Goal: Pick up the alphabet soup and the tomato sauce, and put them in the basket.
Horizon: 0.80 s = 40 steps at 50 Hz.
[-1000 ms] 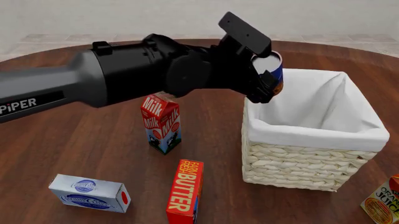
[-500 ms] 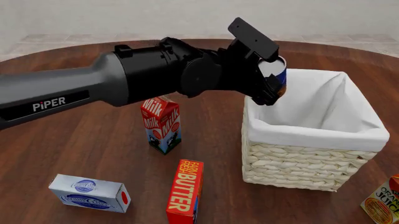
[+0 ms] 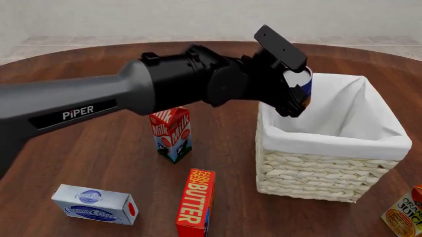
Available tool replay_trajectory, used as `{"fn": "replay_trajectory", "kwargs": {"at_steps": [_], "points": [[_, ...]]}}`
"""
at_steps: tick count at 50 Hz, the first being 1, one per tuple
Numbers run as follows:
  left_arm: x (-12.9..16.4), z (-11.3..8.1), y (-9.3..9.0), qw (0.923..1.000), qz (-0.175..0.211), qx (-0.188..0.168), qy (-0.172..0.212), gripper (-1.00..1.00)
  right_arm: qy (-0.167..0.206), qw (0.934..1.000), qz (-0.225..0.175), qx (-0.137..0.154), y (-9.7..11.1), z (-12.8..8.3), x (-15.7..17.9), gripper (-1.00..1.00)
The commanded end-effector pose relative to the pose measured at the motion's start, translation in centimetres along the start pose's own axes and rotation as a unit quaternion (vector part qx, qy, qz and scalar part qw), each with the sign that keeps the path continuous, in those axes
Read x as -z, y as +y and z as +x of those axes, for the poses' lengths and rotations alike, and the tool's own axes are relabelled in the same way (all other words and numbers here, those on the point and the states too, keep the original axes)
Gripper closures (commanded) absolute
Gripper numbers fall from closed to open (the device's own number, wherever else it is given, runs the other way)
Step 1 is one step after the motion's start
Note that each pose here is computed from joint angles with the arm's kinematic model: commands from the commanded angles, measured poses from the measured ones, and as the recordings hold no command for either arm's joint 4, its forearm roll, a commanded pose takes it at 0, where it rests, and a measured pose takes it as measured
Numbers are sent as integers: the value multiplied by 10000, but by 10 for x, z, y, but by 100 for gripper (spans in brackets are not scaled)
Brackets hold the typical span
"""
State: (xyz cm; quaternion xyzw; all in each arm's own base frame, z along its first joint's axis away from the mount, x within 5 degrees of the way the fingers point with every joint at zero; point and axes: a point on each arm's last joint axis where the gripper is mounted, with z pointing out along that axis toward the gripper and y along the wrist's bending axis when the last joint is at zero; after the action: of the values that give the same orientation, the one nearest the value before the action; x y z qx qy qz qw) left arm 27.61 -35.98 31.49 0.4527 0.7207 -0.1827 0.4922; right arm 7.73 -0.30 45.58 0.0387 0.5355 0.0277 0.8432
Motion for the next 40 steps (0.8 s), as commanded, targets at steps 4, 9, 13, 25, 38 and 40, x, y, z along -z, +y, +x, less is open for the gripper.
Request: {"fn": "replay_trajectory", "kwargs": {"at_steps": [4,9,13,25,38,40], "points": [[-2,-2,-9,9998,86,-155,-45,100,-35,10000,0,-42,0,-4,4,-100],[-5,1,-11,9998,98,-170,-17,100,-56,10000,1,-53,0,-6,5,-100],[-8,2,-12,9998,112,-175,6,100,-63,10000,-7,-62,1,-6,6,-100],[-13,6,-16,9996,155,-219,79,100,-70,9999,-30,-94,1,-9,10,-100],[-15,5,-17,9995,174,-233,97,100,-78,9999,-24,-100,2,-13,14,-100],[-15,5,-15,9995,157,-239,94,-100,-80,9999,-28,-102,2,-14,15,-100]]}}
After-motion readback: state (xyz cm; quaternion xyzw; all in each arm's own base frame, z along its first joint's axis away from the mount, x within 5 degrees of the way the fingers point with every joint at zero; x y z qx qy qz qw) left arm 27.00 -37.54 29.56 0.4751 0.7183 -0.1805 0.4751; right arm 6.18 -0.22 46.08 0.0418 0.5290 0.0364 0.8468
